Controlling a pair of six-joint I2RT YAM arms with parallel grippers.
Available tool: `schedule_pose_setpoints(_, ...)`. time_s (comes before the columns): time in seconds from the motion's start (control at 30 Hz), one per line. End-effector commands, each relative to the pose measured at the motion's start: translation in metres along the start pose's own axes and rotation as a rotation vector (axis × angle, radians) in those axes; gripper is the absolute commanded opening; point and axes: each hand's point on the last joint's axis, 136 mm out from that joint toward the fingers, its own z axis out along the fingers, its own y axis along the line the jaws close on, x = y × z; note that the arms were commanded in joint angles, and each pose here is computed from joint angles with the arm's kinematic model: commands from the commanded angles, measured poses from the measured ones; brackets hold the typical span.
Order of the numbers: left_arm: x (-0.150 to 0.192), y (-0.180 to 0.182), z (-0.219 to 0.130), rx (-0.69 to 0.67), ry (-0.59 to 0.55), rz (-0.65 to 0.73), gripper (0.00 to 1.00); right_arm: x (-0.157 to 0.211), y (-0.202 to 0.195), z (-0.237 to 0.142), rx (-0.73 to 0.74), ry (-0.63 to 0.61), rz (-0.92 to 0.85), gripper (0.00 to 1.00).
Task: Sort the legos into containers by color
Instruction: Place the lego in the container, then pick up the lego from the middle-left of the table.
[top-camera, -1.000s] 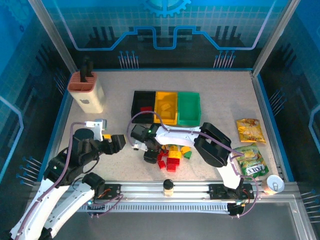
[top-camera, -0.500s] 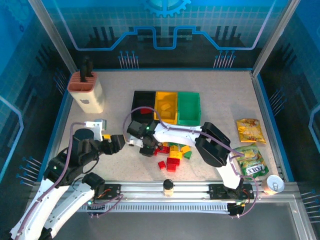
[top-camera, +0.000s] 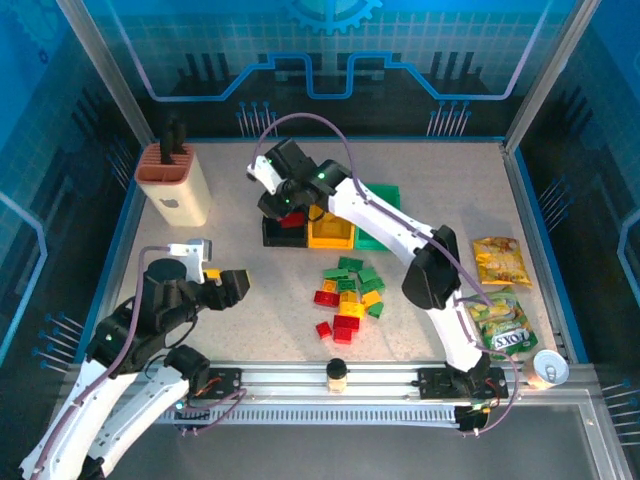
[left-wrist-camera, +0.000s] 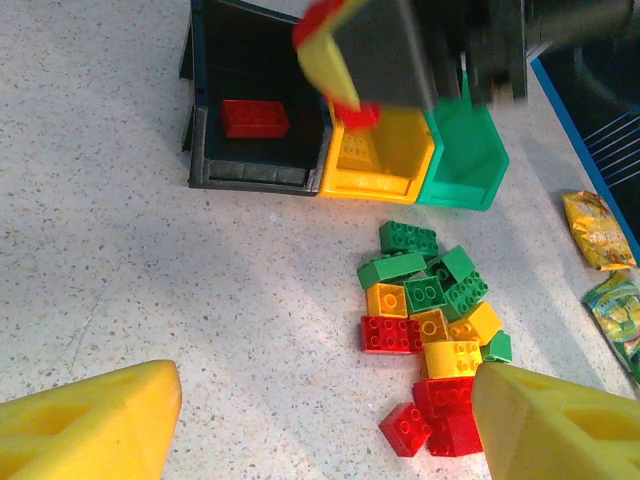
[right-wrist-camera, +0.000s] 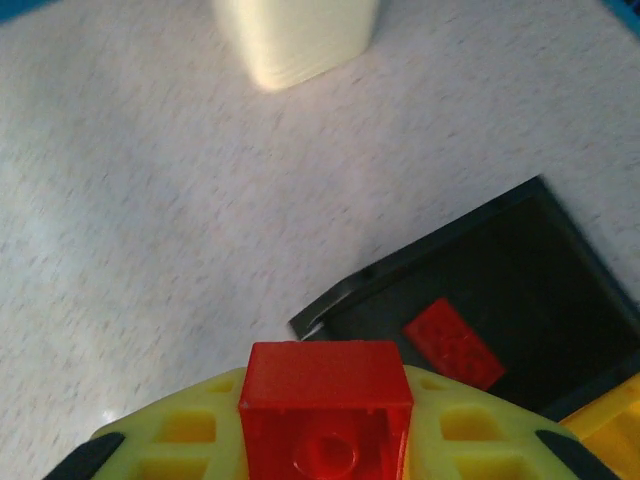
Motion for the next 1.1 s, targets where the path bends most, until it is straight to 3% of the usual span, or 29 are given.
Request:
schedule_pose_setpoints(0.0, 0.002, 0.002, 0.001, -0.007, -0.001, -0.008, 0.77, 0.018, -0.014, 0.037, -0.009, 0.067, 0.09, 0.27)
schedule_pose_setpoints(0.33, 0.003, 0.002, 0.002, -0.002, 0.004, -0.01, 0.77, 0.016, -0.056, 0.078, 0.102, 0.04, 0.155, 0.31)
schedule_pose_setpoints(0.4, 0.004, 0.002, 0.004, -0.008, 0.008, -0.01, 0.77, 0.013, -0.056, 0.076, 0.103, 0.033, 0.159, 0.44)
schedule_pose_setpoints(0.47, 0.005, 0.005, 0.007, -0.026, 0.018, -0.007, 0.76, 0.005, -0.054, 0.066, 0.103, 0.014, 0.156, 0.71)
schedule_pose_setpoints(0.53, 0.006, 0.006, 0.01, -0.039, 0.042, -0.003, 0.76, -0.01, -0.053, 0.045, 0.12, -0.025, 0.151, 0.75)
schedule_pose_setpoints(0.77, 0.015, -0.002, 0.027, -0.039, 0.146, 0.03, 0.74, -0.057, -0.026, -0.064, 0.136, -0.215, 0.078, 0.77)
schedule_pose_setpoints(0.93, 0.035, -0.029, 0.052, -0.041, 0.267, 0.178, 0.78, -0.039, -0.013, -0.124, 0.128, -0.309, 0.082, 0.79)
schedule_pose_setpoints(1.07, 0.066, -0.057, 0.083, -0.027, 0.394, 0.296, 0.78, -0.007, -0.016, -0.149, 0.145, -0.326, 0.116, 0.8)
